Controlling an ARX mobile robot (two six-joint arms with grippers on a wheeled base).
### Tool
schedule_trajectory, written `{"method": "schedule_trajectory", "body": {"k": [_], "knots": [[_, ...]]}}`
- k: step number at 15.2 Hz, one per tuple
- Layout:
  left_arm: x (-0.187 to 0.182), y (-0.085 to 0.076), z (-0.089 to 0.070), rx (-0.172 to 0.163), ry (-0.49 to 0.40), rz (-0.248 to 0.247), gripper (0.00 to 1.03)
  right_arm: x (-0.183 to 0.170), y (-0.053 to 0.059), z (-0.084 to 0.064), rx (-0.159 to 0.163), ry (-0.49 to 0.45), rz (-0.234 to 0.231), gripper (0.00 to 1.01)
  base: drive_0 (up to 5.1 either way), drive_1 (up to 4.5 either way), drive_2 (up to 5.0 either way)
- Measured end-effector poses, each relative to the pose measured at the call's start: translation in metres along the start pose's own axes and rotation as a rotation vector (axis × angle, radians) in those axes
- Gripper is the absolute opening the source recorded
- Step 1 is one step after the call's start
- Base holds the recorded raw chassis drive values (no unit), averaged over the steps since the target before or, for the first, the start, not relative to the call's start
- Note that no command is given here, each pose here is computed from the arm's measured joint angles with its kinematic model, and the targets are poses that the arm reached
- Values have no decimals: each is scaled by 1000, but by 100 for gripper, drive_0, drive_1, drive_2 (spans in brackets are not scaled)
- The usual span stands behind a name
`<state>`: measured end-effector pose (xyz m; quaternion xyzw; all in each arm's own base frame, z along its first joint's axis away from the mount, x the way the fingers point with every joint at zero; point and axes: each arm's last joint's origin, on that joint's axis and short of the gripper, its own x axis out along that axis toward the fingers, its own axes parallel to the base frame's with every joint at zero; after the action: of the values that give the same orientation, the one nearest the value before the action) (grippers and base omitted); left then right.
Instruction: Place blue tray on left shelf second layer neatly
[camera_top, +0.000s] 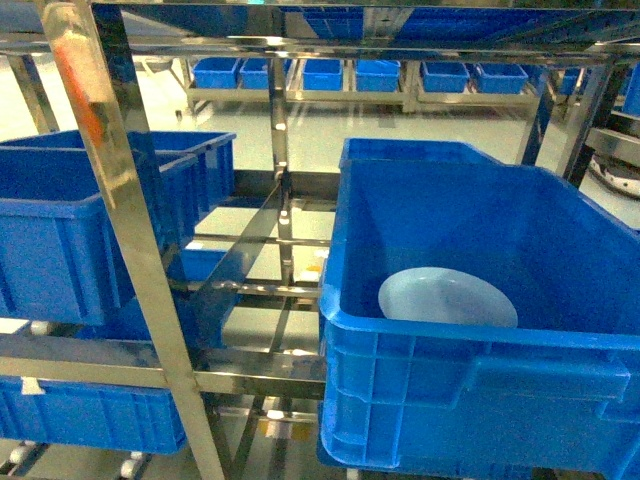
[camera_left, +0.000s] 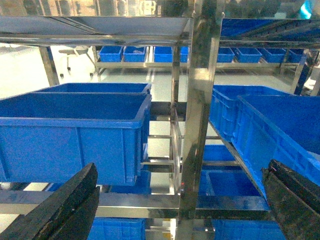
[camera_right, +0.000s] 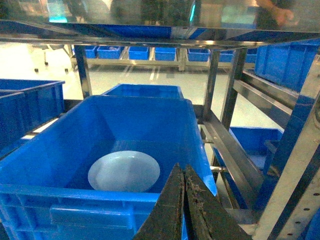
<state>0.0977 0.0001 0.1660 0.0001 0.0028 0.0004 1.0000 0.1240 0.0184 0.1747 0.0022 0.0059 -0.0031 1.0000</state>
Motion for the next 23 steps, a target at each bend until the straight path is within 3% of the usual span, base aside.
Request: {"method": "schedule_trajectory", "body": {"k": [3,4,6,12,14,15,20,23], "knots": [[0,0,0,0,0,0,98,-5,-7,-4,3,-20,4,2,0,0,0],[0,0,0,0,0,0,98,-8,-14,-4,1,-24,16,2,0,0,0],[0,0,0,0,-1,0,98,-9,-19,-3,2,-32,-13,2,0,0,0],[0,0,0,0,-1,0,98,-16,-19,-5,2,-23,5,2,0,0,0],[0,0,0,0,-1,0,98,-25,-19,-11,1,22,5,2,0,0,0],[0,0,0,0,-1,-1,98,-27,-19,-5,2,-37,7,2,0,0,0],[0,0,0,0,-1,0,98,-27,-19,-8,1,-16,6,2,0,0,0],[0,0,0,0,-1,0,98,-27,-19,-8,1,-16,6,35,0,0,0]]}}
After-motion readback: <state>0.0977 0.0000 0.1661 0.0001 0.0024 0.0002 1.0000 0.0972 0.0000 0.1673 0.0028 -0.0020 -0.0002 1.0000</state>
